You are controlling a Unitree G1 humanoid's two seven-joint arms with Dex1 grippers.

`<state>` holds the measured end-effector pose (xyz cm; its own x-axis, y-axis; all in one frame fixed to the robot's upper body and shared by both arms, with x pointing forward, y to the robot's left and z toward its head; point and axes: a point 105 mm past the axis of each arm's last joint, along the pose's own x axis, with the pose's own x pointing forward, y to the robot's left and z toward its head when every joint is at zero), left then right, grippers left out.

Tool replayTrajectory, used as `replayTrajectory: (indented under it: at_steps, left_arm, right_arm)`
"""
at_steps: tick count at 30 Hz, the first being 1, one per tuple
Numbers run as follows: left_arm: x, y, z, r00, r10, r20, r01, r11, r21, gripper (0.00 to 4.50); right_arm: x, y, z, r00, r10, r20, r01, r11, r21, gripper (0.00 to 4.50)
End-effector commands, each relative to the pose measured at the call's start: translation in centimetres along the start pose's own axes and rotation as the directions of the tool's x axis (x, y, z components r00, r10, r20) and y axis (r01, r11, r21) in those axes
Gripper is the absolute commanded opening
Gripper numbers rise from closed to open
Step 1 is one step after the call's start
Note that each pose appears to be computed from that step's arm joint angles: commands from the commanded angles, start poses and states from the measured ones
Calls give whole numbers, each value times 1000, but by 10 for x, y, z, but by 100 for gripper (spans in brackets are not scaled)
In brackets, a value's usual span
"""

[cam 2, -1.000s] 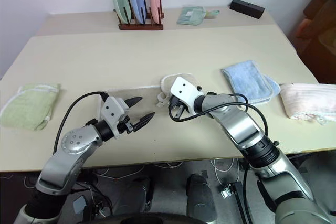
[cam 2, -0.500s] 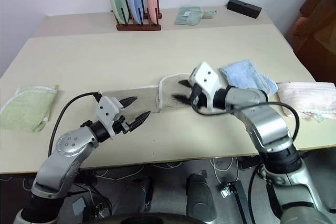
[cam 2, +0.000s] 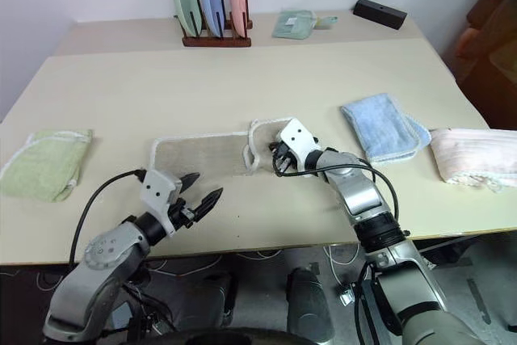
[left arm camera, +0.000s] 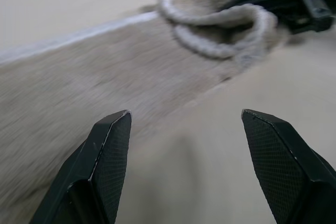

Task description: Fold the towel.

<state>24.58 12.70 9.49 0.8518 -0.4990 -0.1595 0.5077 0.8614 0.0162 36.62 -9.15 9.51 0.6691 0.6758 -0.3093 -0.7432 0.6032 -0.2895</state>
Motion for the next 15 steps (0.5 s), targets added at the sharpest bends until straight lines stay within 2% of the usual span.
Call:
replayTrajectory:
  at_steps: [1, 3, 7, 12, 15]
  left_arm:
    - [-14, -1, 7, 998, 56, 23, -54, 994, -93, 339]
    - [-23, -2, 3, 995, 100, 14, -95, 975, -198, 339]
    - [-36, 1, -5, 981, 192, -17, -183, 904, -387, 450]
    - [-42, 14, -23, 939, 322, -118, -328, 742, -585, 450]
    - [-35, 36, -15, 903, 418, -97, -359, 612, -704, 450]
  right_arm:
    - [-7, -9, 18, 997, -18, 73, 19, 1000, -13, 5]
    - [-15, -22, 46, 986, -30, 166, 35, 999, -27, 5]
    - [-30, -20, 84, 964, 59, 260, -16, 986, -164, 187]
    - [-39, 8, 109, 931, 243, 273, -155, 940, -305, 439]
    - [-40, 20, 109, 918, 301, 258, -208, 920, -331, 439]
